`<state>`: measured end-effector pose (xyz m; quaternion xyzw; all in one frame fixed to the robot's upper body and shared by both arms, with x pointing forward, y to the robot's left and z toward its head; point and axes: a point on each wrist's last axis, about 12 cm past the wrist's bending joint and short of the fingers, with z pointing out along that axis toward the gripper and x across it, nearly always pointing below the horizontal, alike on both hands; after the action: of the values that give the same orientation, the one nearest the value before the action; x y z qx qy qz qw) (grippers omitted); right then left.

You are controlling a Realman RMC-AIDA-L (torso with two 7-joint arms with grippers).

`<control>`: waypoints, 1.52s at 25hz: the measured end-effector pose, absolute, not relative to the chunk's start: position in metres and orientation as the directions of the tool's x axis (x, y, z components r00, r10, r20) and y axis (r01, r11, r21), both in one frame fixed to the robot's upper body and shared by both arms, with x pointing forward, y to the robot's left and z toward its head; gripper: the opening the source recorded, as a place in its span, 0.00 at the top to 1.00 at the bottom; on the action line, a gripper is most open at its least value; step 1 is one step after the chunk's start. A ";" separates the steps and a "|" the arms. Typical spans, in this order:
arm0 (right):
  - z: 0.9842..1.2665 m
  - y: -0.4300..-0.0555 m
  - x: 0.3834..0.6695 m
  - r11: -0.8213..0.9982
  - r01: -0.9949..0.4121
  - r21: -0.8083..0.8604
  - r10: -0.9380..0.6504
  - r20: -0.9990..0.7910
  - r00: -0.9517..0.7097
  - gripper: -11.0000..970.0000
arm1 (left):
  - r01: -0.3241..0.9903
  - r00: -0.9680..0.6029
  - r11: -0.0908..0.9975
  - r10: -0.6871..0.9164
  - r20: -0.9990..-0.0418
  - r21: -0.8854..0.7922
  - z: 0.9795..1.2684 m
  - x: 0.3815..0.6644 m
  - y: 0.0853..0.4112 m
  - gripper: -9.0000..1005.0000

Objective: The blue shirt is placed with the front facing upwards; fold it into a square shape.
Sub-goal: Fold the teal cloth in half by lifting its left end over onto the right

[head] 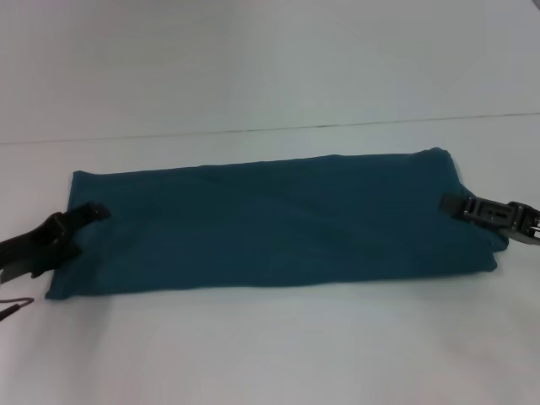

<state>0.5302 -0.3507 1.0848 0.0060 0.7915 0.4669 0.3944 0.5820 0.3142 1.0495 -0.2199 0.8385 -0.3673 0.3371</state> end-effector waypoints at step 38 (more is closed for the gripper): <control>1.085 -0.350 0.533 0.564 -0.359 0.744 0.376 -0.618 -0.690 0.31 | 0.022 -0.720 0.888 -0.304 -0.623 -0.459 1.062 0.608 0.310 0.06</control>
<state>0.5329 -0.3496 1.0852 0.0056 0.7919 0.4670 0.3935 0.6079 0.3103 1.0624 -0.0784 0.9003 -0.2229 0.3655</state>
